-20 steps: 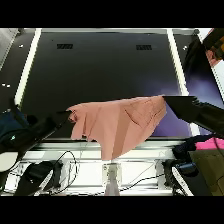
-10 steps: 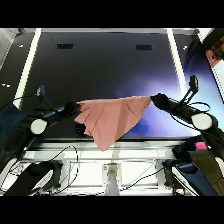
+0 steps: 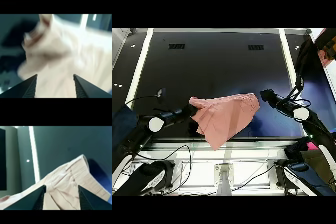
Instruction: Fold the clothes and pants, and hang the long-sleeved shirts on hangers.
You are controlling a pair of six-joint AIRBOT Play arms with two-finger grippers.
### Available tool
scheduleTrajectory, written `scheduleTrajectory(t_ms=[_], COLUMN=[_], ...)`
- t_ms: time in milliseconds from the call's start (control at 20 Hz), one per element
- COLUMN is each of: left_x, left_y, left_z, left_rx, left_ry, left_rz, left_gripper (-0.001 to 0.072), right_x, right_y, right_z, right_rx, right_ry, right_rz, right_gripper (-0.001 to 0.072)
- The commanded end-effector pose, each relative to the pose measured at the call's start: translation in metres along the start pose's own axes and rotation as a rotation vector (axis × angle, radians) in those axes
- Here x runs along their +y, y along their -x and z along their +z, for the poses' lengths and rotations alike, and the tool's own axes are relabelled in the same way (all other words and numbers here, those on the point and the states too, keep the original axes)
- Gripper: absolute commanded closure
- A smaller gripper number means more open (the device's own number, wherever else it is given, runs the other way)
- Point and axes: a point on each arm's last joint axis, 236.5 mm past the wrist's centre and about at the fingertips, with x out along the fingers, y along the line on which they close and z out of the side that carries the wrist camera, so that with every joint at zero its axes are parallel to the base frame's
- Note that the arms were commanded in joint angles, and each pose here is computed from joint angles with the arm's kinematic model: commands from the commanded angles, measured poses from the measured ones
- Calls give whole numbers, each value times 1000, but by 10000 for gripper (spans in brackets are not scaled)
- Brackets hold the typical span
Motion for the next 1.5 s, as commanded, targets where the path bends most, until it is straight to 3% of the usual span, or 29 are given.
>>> scheduleTrajectory(t_ms=[0,250,300,350,400,600,800,950,1000,1050,1200,1350,1450], left_x=[-11,-26,-19,-9,1,5,-11,7,10,7,-16,-24,-36], left_y=[10,11,10,9,7,-1,-20,-34,-39,-43,-48,-50,-47], left_z=[-69,-143,-155,-166,-175,-192,-166,-177,-180,-181,-171,-162,-156], left_rx=[228,389,415,439,457,473,344,385,393,393,342,301,291], left_ry=[-114,-208,-199,-151,-97,24,45,69,96,130,116,119,111], left_rz=[2,-15,5,37,70,45,-29,49,61,52,-46,-74,-101], left_gripper=[176,173,121,23,-13,-13,-11,-9,24,116,182,526,663], right_x=[8,17,17,17,17,17,17,17,17,17,17,17,17], right_y=[2,5,5,5,5,5,5,5,5,5,5,5,5], right_z=[13,21,21,20,20,20,19,19,19,18,19,19,19], right_rx=[-31,-45,-42,-39,-40,-40,-35,-33,-32,-32,-32,-32,-32], right_ry=[22,29,30,30,30,29,29,29,29,29,29,29,30], right_rz=[11,27,26,26,26,26,25,25,25,25,25,25,24], right_gripper=[243,243,243,243,243,243,243,243,243,243,243,243,243])
